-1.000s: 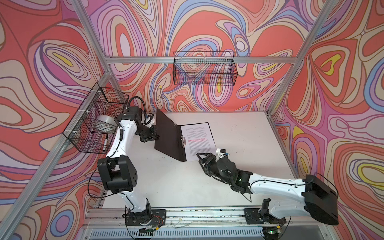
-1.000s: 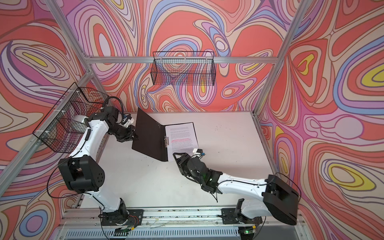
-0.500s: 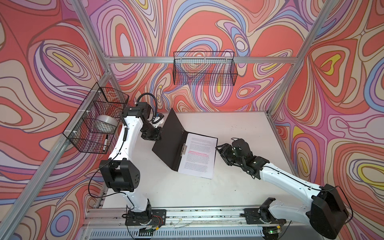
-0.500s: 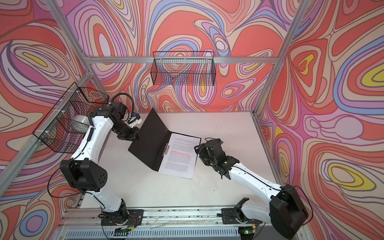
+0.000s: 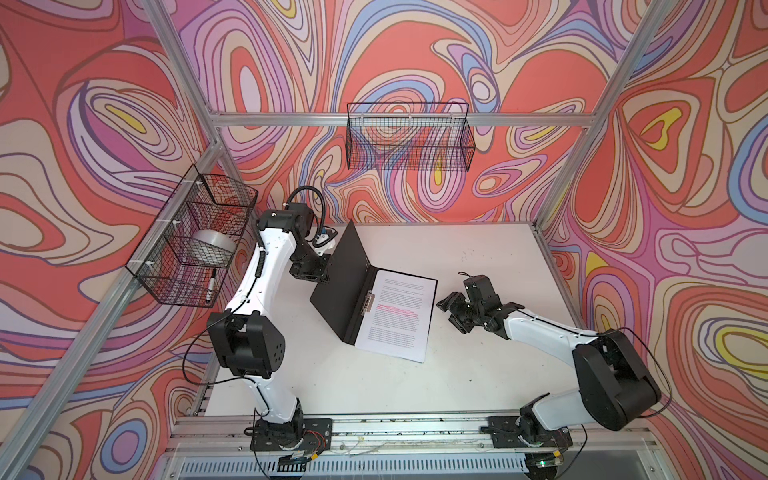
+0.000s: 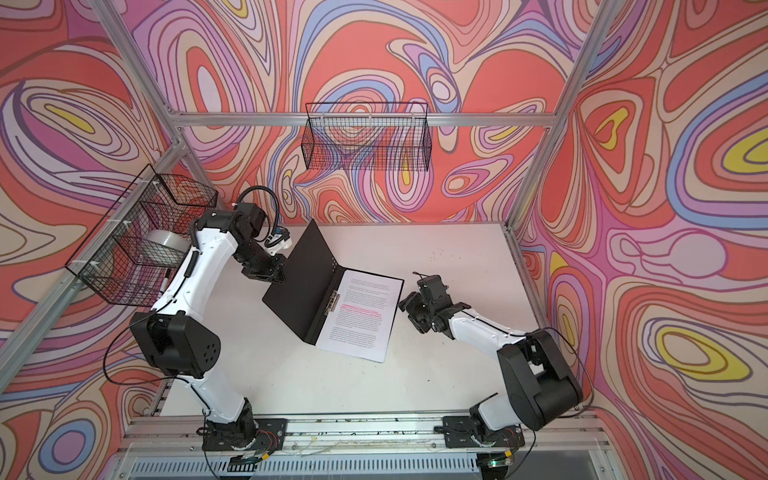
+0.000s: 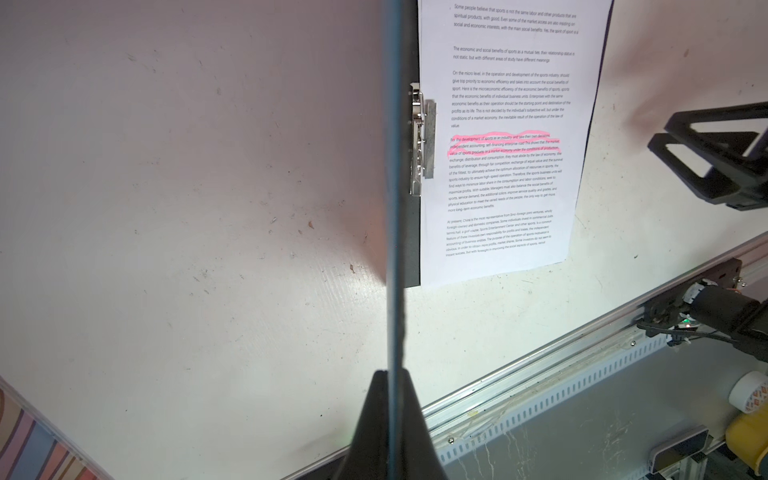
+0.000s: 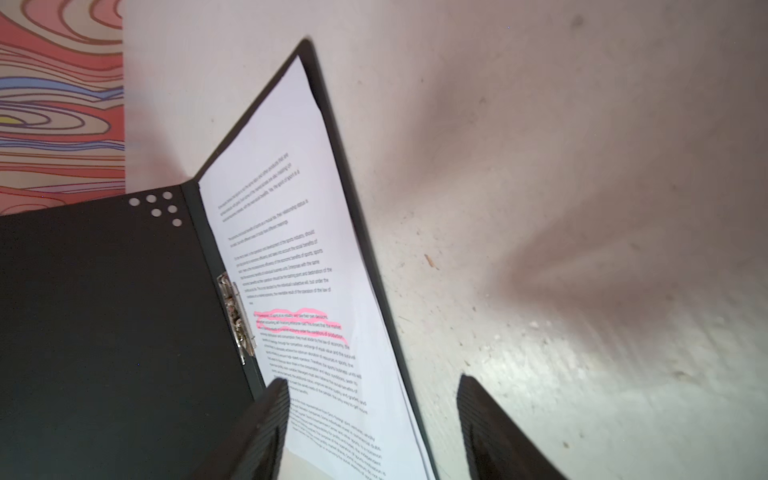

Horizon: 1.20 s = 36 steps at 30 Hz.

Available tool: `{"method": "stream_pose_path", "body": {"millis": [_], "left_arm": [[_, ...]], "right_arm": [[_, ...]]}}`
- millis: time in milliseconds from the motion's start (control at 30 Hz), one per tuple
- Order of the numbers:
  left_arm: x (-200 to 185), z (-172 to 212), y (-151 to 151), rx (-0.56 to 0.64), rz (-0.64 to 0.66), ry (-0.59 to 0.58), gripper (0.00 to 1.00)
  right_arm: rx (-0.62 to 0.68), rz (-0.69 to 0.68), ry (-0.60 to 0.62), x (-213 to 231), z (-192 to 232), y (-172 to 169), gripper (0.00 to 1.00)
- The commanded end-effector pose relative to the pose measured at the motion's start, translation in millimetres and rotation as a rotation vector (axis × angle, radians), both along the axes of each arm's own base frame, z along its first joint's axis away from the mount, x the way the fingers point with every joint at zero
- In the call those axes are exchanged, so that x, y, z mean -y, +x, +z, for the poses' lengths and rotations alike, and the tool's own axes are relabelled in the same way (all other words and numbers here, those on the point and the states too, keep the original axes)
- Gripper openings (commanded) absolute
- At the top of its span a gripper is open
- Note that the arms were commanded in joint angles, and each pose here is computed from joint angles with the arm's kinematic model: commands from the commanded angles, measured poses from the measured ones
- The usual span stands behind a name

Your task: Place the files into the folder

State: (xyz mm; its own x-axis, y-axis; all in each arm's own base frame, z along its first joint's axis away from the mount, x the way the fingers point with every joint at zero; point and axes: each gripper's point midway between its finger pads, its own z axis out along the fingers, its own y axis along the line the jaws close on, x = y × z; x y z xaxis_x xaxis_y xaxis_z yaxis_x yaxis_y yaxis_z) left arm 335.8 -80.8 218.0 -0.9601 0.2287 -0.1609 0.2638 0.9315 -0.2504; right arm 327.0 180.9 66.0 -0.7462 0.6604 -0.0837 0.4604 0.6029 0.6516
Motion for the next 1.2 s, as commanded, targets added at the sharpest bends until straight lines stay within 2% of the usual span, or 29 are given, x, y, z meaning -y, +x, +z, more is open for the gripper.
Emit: {"method": "stream_pose_path", "body": {"millis": [0,167,367,533,1000,1167], "left_arm": [[12.5,4.6,-13.0,-0.061,-0.016,-0.033,0.14],[28.1,16.2,-16.6,-0.075,-0.028,-0.091,0.3],[49.3,26.3,-22.3,-0.091,-0.053,-0.172,0.41],[76.5,36.5,-29.4,-0.123,-0.09,-0.306,0.49],[130.5,66.1,-30.2,-0.158,-0.171,-0.604,0.57],[138.5,65.1,-27.6,-0.175,-0.174,-0.657,0.59]], "right_arm": [[0.019,0.064,0.044,-11.1,2.3,12.2,0.68],[0.004,0.064,0.071,-12.5,-8.8,20.6,0.69],[0.0,0.046,0.126,-11.0,-14.6,29.8,0.69],[0.007,0.004,0.162,-4.0,-16.0,35.5,0.69],[0.089,0.007,0.227,-10.4,19.4,52.2,0.69],[0.11,0.009,0.233,-9.9,31.1,50.3,0.69]]}}
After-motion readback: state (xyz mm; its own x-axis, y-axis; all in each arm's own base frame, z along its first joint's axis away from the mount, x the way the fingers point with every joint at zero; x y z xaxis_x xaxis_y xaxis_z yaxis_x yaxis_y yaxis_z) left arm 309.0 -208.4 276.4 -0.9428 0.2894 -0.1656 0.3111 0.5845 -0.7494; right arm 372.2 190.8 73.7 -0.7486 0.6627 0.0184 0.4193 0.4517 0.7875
